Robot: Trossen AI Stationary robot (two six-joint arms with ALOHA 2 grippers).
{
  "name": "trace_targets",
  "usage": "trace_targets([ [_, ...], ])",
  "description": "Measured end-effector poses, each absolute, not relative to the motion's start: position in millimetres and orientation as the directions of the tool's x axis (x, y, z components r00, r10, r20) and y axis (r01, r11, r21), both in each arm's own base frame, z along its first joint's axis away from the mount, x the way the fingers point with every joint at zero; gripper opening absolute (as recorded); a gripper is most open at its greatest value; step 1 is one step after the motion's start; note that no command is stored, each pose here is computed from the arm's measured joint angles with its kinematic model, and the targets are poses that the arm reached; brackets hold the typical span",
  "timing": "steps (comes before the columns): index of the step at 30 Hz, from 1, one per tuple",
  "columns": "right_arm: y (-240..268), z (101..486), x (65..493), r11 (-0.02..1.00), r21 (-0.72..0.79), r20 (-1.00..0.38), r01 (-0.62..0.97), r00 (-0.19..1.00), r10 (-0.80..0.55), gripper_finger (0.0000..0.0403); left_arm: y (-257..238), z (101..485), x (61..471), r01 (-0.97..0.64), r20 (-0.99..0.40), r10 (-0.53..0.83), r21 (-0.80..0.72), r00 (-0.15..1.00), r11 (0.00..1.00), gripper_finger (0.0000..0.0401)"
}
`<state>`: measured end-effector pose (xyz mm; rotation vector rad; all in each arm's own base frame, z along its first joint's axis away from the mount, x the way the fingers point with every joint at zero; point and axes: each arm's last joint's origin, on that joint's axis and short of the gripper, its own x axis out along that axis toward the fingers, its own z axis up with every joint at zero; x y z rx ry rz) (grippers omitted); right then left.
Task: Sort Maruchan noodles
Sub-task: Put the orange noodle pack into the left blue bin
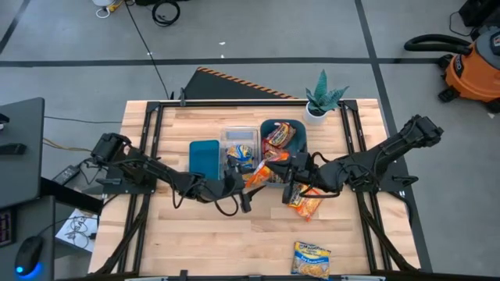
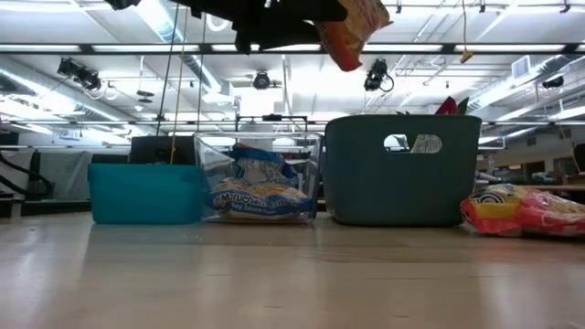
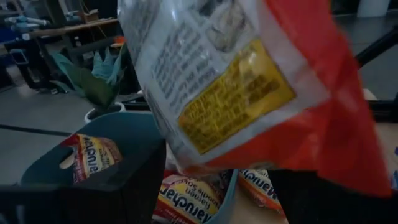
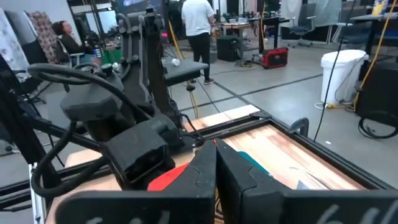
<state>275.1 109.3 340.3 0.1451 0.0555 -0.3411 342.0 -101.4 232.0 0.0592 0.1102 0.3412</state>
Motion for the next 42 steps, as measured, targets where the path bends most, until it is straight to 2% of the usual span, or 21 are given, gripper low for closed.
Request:
trace_targets([
  [4, 111, 344, 275, 0.940, 0.164, -0.048, 0.300, 0.954, -0.297, 0.0006, -97, 234, 343, -0.361, -0.080, 0.373, 0.129, 0.925, 0.924, 0.0266],
  [14, 115, 352, 275, 0.956, 0.211, 0.018, 0.204, 0.977, -0.213, 0.0007, -99, 243, 344, -0.329, 0.001, 0.339, 0.242, 0.941, 0.913, 0.0241],
  [21, 115, 352, 275, 0.961, 0.192, 0.017, 0.199, 0.978, -0.206, 0.0010, -103, 244, 343, -0.298, 0.007, 0.306, 0.245, 0.952, 0.923, 0.0206],
  [28, 118, 354, 275, 0.985, 0.121, 0.031, 0.123, 0.991, -0.127, 0.0029, -104, 250, 340, -0.295, 0.018, 0.300, 0.233, 0.954, 0.927, 0.0166],
  [31, 119, 358, 273, 0.992, 0.097, 0.058, 0.078, 0.995, -0.083, 0.0048, -105, 256, 336, -0.292, 0.029, 0.293, 0.224, 0.956, 0.930, 0.0161],
  [35, 121, 368, 264, 0.998, 0.054, 0.096, 0.042, 0.994, -0.047, 0.0095, -106, 261, 331, -0.277, 0.006, 0.283, 0.227, 0.959, 0.934, 0.0160],
  [42, 124, 384, 231, 0.996, 0.041, 0.090, 0.079, 0.992, -0.083, 0.0197, -97, 273, 303, -0.251, -0.191, 0.288, 0.199, 0.938, 0.947, 0.0160],
])
